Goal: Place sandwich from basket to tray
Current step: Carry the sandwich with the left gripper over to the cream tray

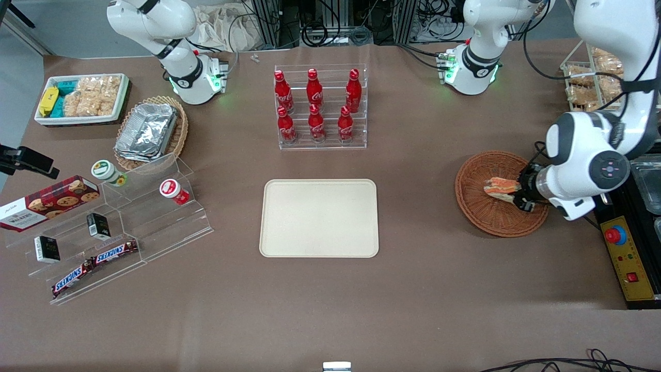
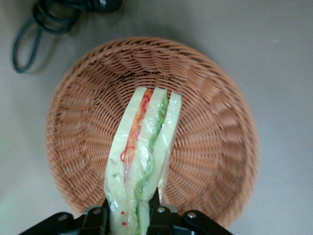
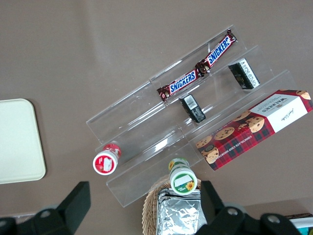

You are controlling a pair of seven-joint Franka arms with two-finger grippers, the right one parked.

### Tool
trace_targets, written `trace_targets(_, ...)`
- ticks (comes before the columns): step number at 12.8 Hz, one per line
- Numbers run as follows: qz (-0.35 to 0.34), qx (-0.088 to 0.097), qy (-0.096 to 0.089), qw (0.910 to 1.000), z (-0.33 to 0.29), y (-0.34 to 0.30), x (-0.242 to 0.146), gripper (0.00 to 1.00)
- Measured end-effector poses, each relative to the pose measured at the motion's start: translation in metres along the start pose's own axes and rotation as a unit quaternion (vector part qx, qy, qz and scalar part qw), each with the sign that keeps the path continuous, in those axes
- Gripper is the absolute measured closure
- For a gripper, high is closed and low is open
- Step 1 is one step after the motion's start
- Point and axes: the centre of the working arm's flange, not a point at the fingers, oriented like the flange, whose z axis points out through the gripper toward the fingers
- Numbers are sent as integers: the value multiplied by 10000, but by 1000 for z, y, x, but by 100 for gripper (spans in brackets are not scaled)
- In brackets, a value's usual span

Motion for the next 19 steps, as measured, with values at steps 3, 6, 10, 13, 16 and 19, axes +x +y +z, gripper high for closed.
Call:
trace_targets(3, 912, -126, -182, 9956, -102, 12, -36, 84)
trace_targets(6, 2560, -579, -96, 9649, -175, 25, -128, 84)
trace_targets(10, 4674, -711, 80, 8812, -154, 60, -289, 84)
trace_targets(13, 5246, -1103, -11, 8442, -88, 99, -369, 84)
trace_targets(16, 5518, -1098, -13, 8267, 0, 134, -400, 84)
trace_targets(19, 5500, -1285, 40, 8252, 50, 159, -403, 84)
